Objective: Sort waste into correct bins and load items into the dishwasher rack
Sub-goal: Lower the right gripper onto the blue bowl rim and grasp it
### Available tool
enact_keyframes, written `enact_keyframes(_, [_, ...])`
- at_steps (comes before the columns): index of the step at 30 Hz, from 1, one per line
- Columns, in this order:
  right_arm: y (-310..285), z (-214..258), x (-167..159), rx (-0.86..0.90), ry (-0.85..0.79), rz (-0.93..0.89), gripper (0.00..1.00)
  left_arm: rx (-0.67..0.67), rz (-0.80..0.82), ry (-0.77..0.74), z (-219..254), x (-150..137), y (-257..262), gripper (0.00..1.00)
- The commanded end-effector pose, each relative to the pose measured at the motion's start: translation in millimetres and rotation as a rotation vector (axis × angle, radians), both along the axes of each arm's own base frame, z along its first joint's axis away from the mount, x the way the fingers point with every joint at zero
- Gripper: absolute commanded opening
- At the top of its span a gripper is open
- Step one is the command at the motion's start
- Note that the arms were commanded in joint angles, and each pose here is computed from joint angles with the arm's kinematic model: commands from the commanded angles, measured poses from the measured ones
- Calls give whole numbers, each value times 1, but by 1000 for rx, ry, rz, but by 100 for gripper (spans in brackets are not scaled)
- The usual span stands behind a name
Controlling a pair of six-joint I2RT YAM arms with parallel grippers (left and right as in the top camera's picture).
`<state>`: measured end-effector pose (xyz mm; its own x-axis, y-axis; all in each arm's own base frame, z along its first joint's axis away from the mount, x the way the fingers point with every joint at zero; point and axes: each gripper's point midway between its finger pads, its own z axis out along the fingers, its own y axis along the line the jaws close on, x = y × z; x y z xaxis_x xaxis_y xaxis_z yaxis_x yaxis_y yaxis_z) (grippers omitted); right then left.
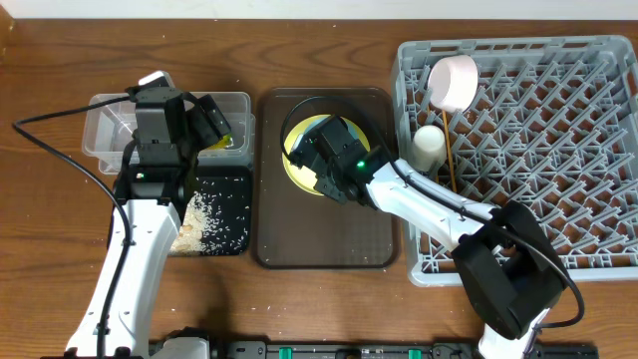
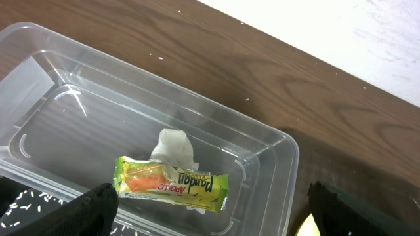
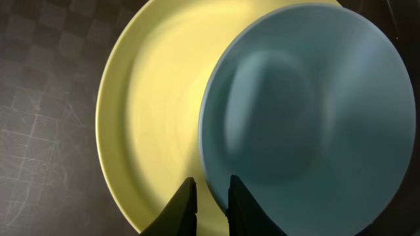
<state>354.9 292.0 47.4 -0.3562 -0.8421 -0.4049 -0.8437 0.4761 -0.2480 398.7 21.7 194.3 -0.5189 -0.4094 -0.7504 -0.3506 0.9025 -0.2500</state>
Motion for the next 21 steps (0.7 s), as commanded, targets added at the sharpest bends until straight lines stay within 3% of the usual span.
enact_keyframes(1, [-6, -4, 4, -21, 2, -4, 15, 15, 5, -19, 10, 2, 3, 95])
enact_keyframes(10, [-7, -5, 3, -45, -6, 42, 23, 15, 6, -19, 10, 2, 3, 95])
enact_keyframes(21, [-6, -5, 4, -43, -8, 47, 17, 15, 6, -19, 10, 2, 3, 95])
